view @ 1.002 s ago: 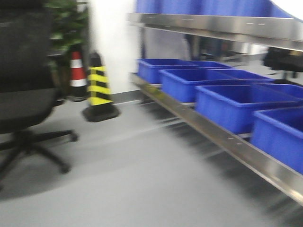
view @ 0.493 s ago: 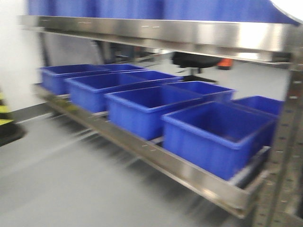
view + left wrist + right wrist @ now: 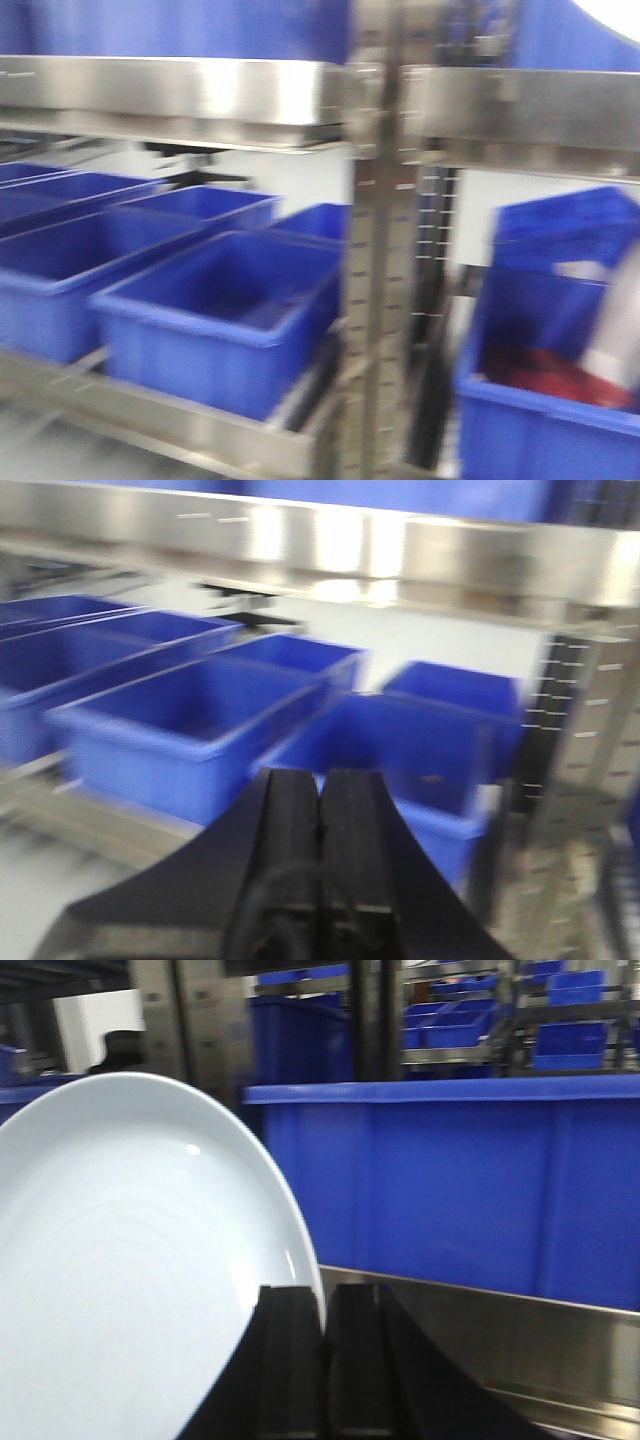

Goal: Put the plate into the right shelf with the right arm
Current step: 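Drive the base up to the shelf rack of blue bins, then move the held plate over a blue bin and lower it in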

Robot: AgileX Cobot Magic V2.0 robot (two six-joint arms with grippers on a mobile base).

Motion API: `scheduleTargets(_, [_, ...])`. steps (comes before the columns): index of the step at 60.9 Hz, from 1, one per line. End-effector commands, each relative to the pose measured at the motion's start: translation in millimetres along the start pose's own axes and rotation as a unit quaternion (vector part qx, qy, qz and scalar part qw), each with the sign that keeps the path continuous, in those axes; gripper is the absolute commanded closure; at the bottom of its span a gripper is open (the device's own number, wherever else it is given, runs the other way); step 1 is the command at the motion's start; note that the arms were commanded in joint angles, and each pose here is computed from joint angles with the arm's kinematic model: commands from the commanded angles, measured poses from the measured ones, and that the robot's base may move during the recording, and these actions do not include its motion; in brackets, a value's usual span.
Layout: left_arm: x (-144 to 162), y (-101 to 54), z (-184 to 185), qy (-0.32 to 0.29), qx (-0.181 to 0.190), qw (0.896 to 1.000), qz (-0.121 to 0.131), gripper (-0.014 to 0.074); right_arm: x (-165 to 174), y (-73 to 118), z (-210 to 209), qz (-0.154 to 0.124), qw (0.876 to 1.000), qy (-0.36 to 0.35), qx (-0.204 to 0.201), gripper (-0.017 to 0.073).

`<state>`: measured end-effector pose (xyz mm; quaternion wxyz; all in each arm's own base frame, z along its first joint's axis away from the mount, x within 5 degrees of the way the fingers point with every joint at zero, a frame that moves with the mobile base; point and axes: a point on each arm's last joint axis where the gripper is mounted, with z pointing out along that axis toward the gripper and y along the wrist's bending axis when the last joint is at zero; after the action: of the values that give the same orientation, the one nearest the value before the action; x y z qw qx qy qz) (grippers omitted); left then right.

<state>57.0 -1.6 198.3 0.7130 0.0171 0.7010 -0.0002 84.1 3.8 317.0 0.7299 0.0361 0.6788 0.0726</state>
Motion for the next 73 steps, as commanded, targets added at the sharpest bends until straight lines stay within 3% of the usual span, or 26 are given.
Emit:
scheduleTargets(1, [-5.2,1.1,-0.8,-0.044,-0.006,0.999,-0.008,0.0722,-18.5,3.1,-0.5,-0.007,0.998,-0.058,-0.009,0.051])
scheduleTargets(73, [-5.2,1.1,-0.8,-0.044,-0.006,0.999,-0.008,0.0722,-18.5,3.1,-0.5,-0.007,0.998,-0.058,-0.009,0.051])
